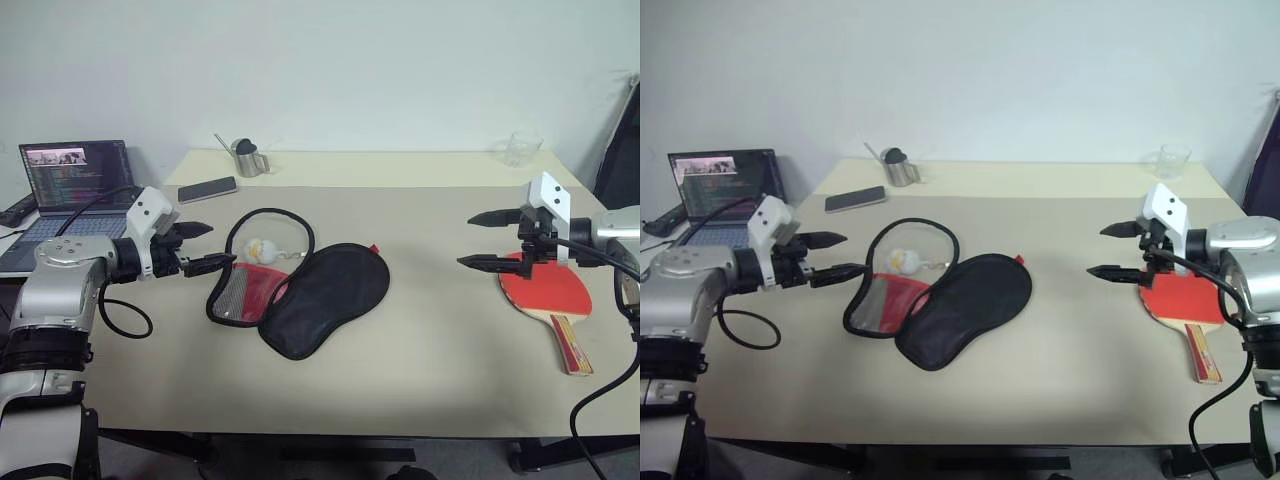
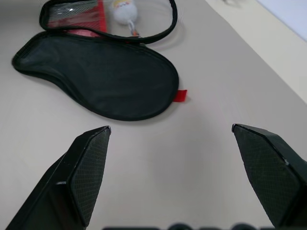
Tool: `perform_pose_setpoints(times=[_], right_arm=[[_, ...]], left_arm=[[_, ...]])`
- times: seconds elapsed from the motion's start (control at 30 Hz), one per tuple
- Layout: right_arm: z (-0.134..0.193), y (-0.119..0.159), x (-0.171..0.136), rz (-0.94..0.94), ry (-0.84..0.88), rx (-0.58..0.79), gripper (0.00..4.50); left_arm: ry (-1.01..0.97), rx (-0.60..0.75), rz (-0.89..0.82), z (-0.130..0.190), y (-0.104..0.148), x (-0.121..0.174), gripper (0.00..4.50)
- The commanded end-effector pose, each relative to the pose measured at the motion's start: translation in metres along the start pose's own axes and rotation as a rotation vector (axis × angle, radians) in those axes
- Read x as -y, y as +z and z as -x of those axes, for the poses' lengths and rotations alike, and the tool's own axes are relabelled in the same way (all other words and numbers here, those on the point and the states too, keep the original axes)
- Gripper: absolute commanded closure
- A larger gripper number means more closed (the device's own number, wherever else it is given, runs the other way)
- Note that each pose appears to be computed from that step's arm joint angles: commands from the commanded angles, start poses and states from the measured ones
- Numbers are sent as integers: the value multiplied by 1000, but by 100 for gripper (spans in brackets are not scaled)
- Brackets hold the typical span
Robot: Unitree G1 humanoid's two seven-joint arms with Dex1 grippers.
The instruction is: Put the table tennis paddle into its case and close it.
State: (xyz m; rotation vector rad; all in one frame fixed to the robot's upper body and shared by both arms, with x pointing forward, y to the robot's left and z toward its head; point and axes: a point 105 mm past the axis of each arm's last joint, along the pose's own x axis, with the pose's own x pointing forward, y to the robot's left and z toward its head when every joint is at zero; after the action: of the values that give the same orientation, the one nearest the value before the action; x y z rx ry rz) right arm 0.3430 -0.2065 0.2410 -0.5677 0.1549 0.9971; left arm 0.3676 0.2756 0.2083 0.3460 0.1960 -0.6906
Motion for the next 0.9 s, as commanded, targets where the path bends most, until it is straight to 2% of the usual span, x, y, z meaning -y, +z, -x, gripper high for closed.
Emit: perform_pose_setpoints(times=[0.03, 0.2, 0.37, 0.5, 0.7, 0.9], right_arm=[[15, 8, 4, 39, -52, 15, 3], [18, 3, -2, 12, -67, 3, 3], [27, -3, -5, -5, -88, -30, 3], [35, 0, -7, -11, -100, -38, 3], [43, 1, -6, -8, -134, -49, 3], [46, 2, -4, -1, -162, -47, 3]], left_arm=[[66, 13, 82, -3, -2, -10, 0], [114, 23, 290, -9, -24, -18, 0], [157, -20, 445, -30, -52, -13, 0], [145, -78, 489, -51, -69, -1, 0], [48, -90, 510, -83, -64, 24, 0], [16, -64, 522, -89, -56, 31, 0]])
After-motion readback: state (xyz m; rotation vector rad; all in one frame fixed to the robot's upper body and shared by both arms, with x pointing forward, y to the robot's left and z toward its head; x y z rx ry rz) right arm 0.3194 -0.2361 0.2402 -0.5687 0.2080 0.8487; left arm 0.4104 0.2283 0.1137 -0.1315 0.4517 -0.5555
